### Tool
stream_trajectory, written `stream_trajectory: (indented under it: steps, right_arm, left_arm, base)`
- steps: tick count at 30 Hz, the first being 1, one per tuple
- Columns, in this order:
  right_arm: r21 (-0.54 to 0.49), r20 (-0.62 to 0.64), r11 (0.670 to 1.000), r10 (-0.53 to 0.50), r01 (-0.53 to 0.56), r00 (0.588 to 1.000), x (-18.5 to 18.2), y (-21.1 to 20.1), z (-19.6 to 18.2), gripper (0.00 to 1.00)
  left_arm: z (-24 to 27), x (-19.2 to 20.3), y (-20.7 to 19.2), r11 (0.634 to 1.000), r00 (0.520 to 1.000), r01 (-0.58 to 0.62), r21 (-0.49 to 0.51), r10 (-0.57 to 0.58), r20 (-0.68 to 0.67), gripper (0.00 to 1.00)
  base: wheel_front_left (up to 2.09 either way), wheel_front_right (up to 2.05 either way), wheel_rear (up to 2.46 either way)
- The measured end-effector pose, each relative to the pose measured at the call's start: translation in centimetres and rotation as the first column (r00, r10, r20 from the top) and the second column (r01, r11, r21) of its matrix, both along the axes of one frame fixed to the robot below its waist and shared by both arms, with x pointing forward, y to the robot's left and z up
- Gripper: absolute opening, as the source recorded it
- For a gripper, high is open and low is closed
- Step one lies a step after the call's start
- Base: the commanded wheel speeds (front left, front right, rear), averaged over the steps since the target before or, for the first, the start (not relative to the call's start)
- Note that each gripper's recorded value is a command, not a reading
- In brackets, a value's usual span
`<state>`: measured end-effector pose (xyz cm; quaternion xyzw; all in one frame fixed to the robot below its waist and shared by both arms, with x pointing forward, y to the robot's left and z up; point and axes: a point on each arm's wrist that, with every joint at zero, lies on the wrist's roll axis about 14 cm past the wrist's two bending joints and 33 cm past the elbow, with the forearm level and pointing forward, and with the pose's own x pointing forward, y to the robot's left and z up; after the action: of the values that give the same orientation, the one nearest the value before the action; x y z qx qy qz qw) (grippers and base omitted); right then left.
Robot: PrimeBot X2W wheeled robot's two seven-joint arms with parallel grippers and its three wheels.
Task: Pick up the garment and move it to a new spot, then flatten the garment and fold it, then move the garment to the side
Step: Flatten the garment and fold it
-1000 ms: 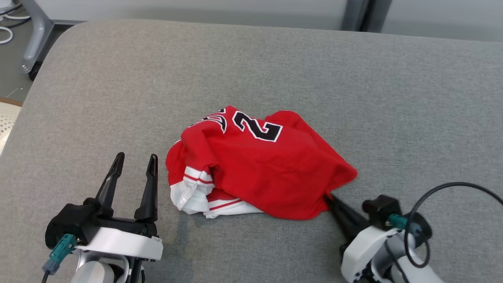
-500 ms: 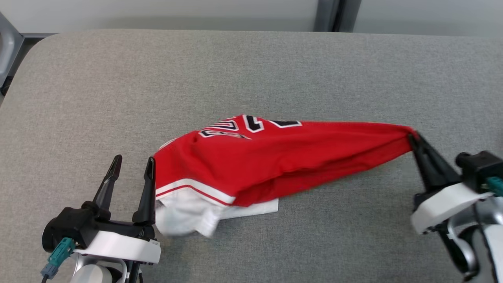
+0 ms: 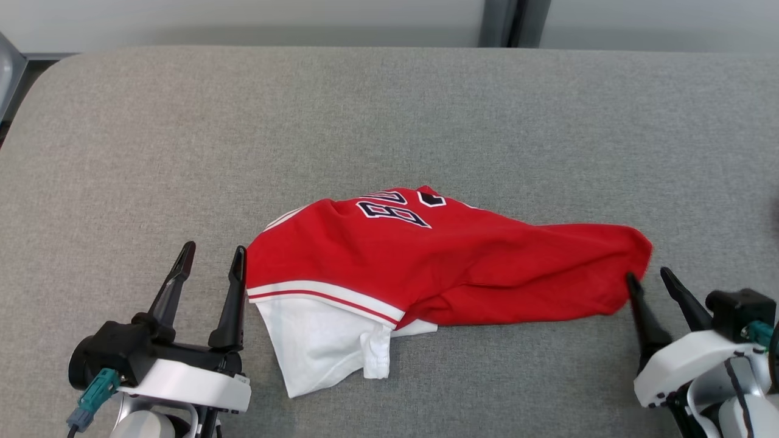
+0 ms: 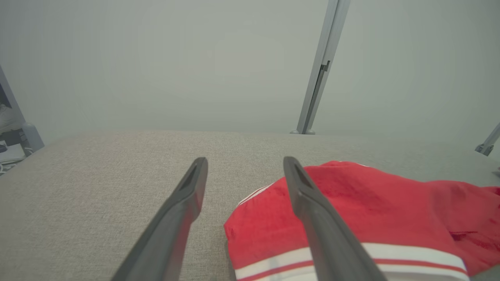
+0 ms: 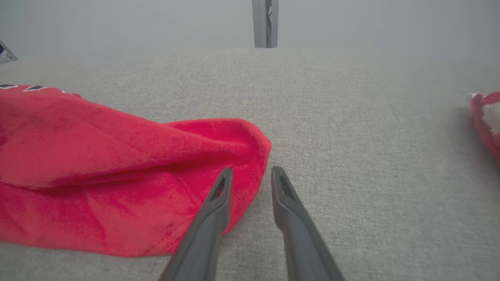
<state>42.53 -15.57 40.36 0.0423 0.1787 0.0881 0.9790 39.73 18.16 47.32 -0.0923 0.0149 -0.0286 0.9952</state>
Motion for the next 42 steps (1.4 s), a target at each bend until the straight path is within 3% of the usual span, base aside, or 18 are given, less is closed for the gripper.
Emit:
stream_trajectory:
  steps: [7, 16, 22, 42]
  right_arm:
    - [0.052, 0.043, 0.997, -0.064, 0.062, 0.997, -2.3, -0.8, 0.9, 1.0]
    - [0.062, 0.238, 0.997, -0.057, 0.044, 0.97, -3.2, -0.4, 7.6, 1.0]
    - [0.052, 0.298, 0.998, -0.034, 0.019, 0.954, -4.0, 0.2, 10.5, 1.0]
    - [0.067, 0.3, 0.997, -0.053, 0.035, 0.952, -5.4, 0.0, 11.4, 1.0]
  left_arm:
    - [0.6, -1.1, -0.2, 1.0, 1.0, 0.004, 0.003, -0.004, 0.01, 1.0]
    - [1.7, -2.6, -0.5, 1.0, 1.0, 0.01, 0.0, -0.01, 0.026, 1.0]
    - [2.2, -3.3, 0.0, 1.0, 1.0, 0.009, 0.016, -0.009, 0.027, 1.0]
    - [0.9, -5.3, 0.1, 1.0, 1.0, -0.007, 0.0, 0.007, -0.027, 1.0]
  base:
    - [0.0, 0.0, 0.0]
    - [0.0, 0.0, 0.0]
    - [0.0, 0.0, 0.0]
    - [0.0, 0.0, 0.0]
